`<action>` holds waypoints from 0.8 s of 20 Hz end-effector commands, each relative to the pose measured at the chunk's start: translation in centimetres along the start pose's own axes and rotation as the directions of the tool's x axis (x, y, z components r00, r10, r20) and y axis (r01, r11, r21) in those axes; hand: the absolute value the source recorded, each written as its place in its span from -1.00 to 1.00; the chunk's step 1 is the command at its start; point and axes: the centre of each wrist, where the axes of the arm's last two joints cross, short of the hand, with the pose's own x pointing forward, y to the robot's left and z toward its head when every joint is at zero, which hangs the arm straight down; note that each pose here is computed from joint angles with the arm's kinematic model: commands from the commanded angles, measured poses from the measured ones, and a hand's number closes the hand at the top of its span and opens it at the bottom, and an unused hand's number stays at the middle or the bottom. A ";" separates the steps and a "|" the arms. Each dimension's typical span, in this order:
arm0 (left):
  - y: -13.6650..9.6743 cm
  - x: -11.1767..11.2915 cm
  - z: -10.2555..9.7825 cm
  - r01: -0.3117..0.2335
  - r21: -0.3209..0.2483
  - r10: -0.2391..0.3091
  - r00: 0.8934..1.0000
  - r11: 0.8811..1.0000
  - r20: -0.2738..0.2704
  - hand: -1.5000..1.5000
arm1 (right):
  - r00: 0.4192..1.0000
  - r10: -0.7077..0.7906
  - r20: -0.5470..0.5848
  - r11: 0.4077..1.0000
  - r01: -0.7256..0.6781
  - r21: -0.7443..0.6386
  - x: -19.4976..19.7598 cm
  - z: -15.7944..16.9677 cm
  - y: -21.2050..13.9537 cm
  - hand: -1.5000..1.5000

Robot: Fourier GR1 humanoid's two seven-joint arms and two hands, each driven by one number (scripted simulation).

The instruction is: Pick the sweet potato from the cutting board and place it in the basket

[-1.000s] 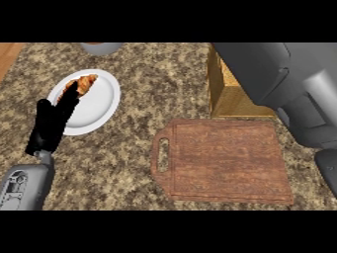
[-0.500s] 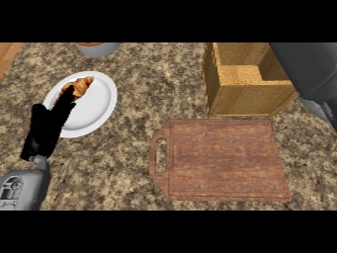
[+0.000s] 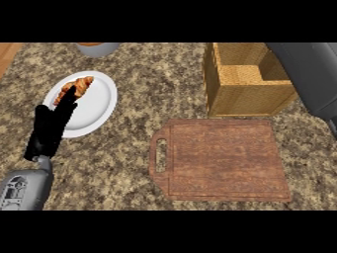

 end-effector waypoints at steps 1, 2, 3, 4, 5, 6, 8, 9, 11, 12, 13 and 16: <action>1.4 0.5 -1.2 -0.010 -0.003 0.010 1.000 1.000 0.006 0.00 | 1.000 0.015 -0.022 1.000 -0.015 0.010 -1.1 -0.3 2.5 1.00; 0.2 0.7 -1.2 -0.004 0.001 0.004 1.000 1.000 -0.010 0.00 | 1.000 -0.021 -0.019 0.999 0.021 0.042 -2.9 -0.3 3.0 1.00; 1.7 -0.5 -0.5 -0.003 -0.011 0.003 1.000 1.000 0.008 0.00 | 0.998 -0.061 -0.035 0.997 0.062 0.052 -3.6 -0.7 4.1 1.00; -0.3 0.5 -0.6 0.005 -0.004 -0.005 1.000 1.000 0.007 0.00 | 0.993 -0.110 -0.039 0.989 0.113 0.093 -3.0 -0.3 4.3 1.00; 0.0 0.5 -0.8 -0.009 -0.011 0.009 1.000 1.000 0.001 0.00 | 0.984 -0.141 -0.107 0.982 0.153 0.109 -3.8 -0.2 5.9 1.00; -0.3 -0.1 0.3 0.015 -0.017 -0.015 1.000 1.000 0.011 0.00 | 0.972 -0.190 -0.137 0.975 0.203 0.088 -3.8 -0.8 4.4 1.00; 0.7 0.6 -0.3 -0.014 -0.023 0.014 1.000 1.000 -0.007 0.00 | 0.963 -0.233 -0.134 0.967 0.245 0.076 -4.5 -0.8 5.5 -1.00; 0.5 0.5 0.2 -0.001 -0.006 0.001 1.000 1.000 0.012 0.00 | 0.958 -0.253 -0.131 0.960 0.266 0.091 -5.5 -0.4 7.0 -1.00; 0.0 0.1 1.3 0.006 -0.028 -0.006 1.000 1.000 0.005 0.00 | 0.953 -0.283 -0.112 0.954 0.292 0.068 -7.0 -1.4 6.6 -1.00; -0.2 0.0 -1.2 -0.008 -0.001 0.008 1.000 1.000 -0.001 0.00 | 0.950 -0.301 -0.077 0.951 0.305 0.051 -4.8 0.3 8.8 -1.00; 0.1 -0.1 -0.4 -0.015 -0.008 0.015 1.000 1.000 0.009 0.00 | 0.947 -0.312 -0.075 0.948 0.316 0.043 -5.3 -0.2 7.3 -1.00; -0.2 -0.3 0.5 -0.006 -0.014 0.006 1.000 1.000 0.008 0.00 | 0.925 -0.377 -0.053 0.925 0.373 -0.072 -6.7 -0.6 7.3 -1.00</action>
